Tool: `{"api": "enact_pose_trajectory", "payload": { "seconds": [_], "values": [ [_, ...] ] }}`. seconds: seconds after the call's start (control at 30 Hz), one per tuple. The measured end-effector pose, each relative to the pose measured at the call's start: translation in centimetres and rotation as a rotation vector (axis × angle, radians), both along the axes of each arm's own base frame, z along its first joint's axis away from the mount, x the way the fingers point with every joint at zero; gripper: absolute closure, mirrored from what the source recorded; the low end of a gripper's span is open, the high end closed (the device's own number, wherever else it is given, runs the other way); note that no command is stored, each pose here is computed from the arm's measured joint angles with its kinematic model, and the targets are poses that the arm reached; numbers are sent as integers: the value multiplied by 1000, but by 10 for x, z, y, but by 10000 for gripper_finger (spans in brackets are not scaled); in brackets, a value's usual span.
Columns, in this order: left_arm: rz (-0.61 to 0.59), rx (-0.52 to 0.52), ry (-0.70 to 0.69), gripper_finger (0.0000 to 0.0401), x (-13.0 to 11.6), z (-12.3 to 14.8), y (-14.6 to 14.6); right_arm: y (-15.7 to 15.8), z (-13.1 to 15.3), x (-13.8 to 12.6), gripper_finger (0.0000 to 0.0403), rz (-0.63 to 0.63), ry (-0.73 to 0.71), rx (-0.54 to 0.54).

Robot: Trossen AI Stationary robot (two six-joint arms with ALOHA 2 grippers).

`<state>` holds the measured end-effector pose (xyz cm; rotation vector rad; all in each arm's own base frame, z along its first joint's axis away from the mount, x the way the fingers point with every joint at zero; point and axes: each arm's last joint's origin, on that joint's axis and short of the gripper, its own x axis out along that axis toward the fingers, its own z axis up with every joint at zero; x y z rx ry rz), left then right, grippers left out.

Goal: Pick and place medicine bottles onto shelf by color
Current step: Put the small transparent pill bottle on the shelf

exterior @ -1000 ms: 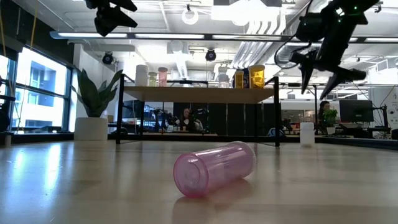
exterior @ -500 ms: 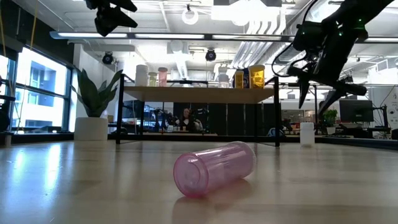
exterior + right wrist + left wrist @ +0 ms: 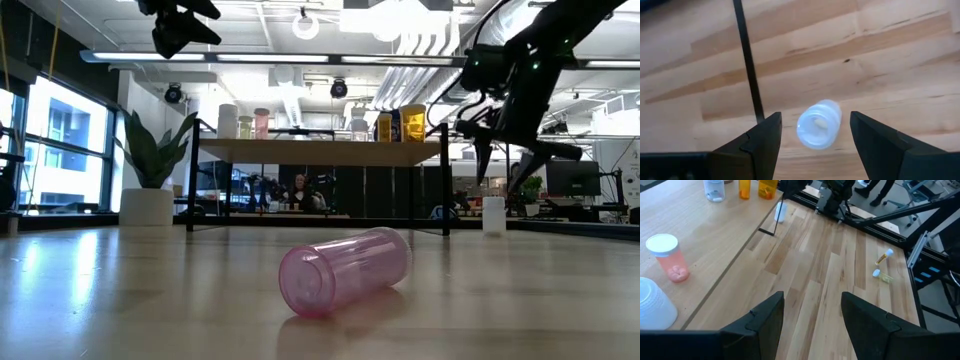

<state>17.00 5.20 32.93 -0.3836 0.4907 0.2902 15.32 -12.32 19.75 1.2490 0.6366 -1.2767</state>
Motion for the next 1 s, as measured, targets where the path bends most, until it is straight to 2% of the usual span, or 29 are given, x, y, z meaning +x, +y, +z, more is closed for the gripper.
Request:
{"api": "enact_pose_trajectory", "payload": {
  "seconds": [0.67, 1.0],
  "values": [
    [7, 3, 1, 215, 0, 0, 0, -6, -24, 9, 181, 29, 80, 104],
    [7, 3, 1, 215, 0, 0, 0, -6, -23, 10, 284, 30, 78, 101]
  ]
}}
